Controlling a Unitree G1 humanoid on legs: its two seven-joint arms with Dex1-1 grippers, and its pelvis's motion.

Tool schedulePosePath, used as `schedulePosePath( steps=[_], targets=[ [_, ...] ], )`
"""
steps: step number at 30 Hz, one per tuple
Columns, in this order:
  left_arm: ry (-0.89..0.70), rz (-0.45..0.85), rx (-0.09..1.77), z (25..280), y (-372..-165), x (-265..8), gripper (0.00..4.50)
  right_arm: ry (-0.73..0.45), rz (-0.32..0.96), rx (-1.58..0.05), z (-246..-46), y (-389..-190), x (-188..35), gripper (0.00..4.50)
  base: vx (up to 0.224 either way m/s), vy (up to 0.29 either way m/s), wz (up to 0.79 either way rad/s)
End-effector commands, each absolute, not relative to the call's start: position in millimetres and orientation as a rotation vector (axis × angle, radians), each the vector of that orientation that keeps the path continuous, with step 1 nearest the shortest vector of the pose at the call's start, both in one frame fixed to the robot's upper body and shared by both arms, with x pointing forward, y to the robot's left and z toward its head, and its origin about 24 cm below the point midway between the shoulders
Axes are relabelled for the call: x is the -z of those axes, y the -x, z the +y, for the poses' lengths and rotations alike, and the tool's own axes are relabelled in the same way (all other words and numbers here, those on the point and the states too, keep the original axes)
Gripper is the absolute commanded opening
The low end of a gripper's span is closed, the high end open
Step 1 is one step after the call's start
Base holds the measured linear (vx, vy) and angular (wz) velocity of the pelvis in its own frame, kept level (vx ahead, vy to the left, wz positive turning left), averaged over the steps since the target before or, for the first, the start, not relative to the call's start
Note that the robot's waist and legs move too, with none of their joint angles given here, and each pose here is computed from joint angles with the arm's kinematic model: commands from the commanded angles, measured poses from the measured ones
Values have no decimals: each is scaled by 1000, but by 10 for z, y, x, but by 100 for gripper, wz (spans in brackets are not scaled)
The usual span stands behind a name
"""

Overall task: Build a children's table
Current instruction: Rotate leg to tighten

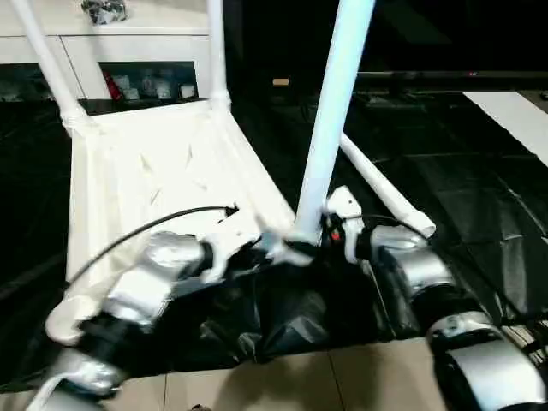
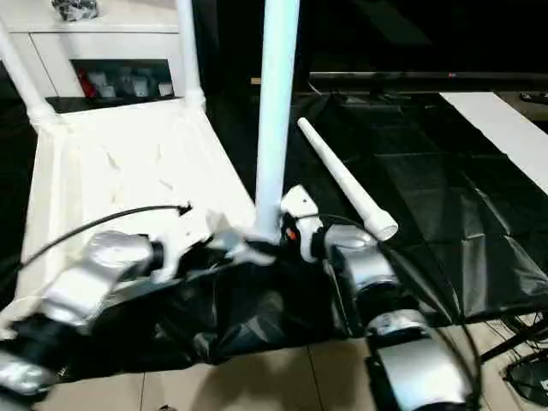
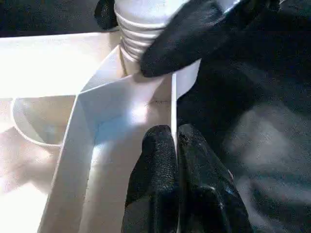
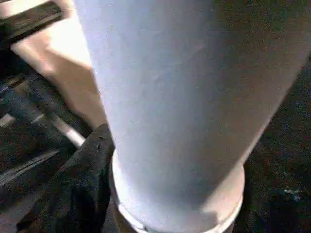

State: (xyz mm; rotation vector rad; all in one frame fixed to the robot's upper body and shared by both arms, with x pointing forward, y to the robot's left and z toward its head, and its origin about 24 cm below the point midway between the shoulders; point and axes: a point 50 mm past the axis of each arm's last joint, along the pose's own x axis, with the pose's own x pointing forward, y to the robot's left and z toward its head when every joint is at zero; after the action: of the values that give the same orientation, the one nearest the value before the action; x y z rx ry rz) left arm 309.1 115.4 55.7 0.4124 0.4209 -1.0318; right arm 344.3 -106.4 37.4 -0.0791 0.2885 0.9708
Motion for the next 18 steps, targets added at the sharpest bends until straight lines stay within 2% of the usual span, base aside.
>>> schedulePosePath(
  steps=[1, 4, 5, 7, 8, 9, 11, 12, 13, 15, 18],
  targets=[
    [-412, 352, 908, 1126, -3243, -715, 0, 46, 299, -897, -983, -3464, -334, 290, 0, 0, 0],
    [-360, 354, 726, 1051, -3371, -729, 0, -57, 333, -688, -791, -3492, -236, 280, 0, 0, 0],
    [-360, 354, 726, 1051, -3371, -729, 0, -57, 333, -688, -791, -3492, -236, 280, 0, 0, 0],
    [-337, 332, 672, 965, -3402, -750, 0, -60, 333, -640, -622, -3482, -221, 280, 0, 0, 0],
    [-337, 332, 672, 965, -3402, -750, 0, -60, 333, -640, -622, -3482, -221, 280, 0, 0, 0],
    [-322, 302, 665, 884, -3400, -762, 0, -69, 324, -666, -487, -3459, -234, 280, 0, 0, 0],
    [-321, 295, 684, 825, -3374, -745, 0, -54, 301, -682, -410, -3451, -259, 280, 0, 0, 0],
    [-334, 297, 709, 813, -3350, -726, 0, -41, 291, -693, -399, -3452, -271, 280, 0, 0, 0],
    [-348, 301, 739, 812, -3317, -699, 0, -41, 278, -722, -399, -3455, -292, 313, 0, 0, 0],
    [-350, 302, 749, 817, -3305, -690, 0, -47, 274, -740, -405, -3457, -303, 347, 0, 0, 0],
    [-352, 303, 829, 855, -3247, -688, 0, -12, 257, -773, -530, -3496, -345, 368, 0, 0, 0]
  ],
)
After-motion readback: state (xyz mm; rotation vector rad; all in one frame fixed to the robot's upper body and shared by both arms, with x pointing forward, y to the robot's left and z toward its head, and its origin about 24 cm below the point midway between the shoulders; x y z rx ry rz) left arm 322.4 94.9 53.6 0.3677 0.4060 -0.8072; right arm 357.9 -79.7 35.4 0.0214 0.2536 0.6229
